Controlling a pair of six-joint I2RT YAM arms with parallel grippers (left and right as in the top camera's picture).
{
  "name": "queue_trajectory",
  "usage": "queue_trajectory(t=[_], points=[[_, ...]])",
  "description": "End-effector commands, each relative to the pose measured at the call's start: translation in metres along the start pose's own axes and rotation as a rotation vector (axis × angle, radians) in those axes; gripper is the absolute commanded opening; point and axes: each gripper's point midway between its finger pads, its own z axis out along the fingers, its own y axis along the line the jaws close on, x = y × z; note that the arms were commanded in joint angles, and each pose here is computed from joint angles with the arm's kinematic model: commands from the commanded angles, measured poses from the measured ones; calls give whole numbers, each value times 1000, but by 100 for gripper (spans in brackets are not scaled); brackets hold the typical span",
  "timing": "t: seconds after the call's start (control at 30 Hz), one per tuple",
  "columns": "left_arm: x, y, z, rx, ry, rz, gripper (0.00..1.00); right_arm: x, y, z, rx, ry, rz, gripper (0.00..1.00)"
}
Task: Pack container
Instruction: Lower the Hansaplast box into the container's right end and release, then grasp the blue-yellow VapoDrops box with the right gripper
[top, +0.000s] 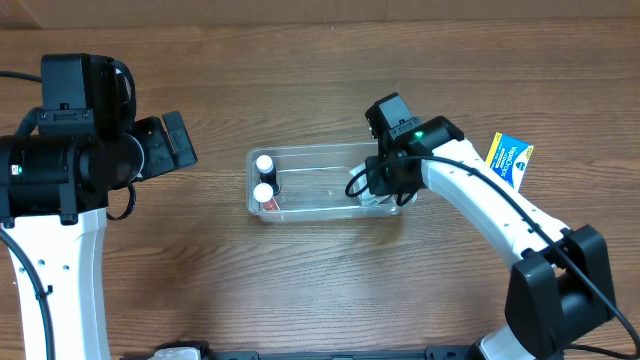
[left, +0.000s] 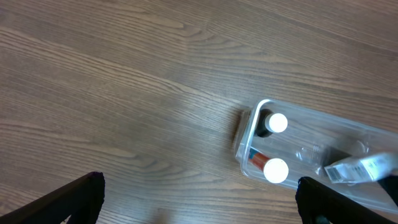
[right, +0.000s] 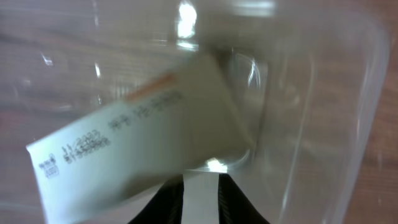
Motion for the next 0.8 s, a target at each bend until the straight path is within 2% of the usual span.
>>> queue_trajectory(t=[0.0, 0.4, 0.53, 0.6, 0.63, 0.67, 0.73, 0.77], points=[[-2, 0, 2, 1, 2, 14, 100, -18, -5, -2, 35, -77, 10, 23], [-2, 0, 2, 1, 2, 14, 100, -6, -13, -7, 71, -40, 9, 24], [-2, 0, 2, 1, 2, 14, 100, -17, -13, -58, 42, -151, 20, 27], [-2, 0, 2, 1, 2, 14, 100, -26, -26, -98, 55, -248, 52, 52], [-2, 0, 2, 1, 2, 14, 100, -30, -38, -115, 66, -290, 83, 76], [-2, 0, 2, 1, 2, 14, 100, -33, -50, -127, 71, -317, 116, 88], [-2, 1, 2, 1, 2, 14, 100, -38, -93, -139, 102, -349, 233, 100], [-2, 0, 2, 1, 2, 14, 100, -39, -119, -138, 123, -345, 304, 100]])
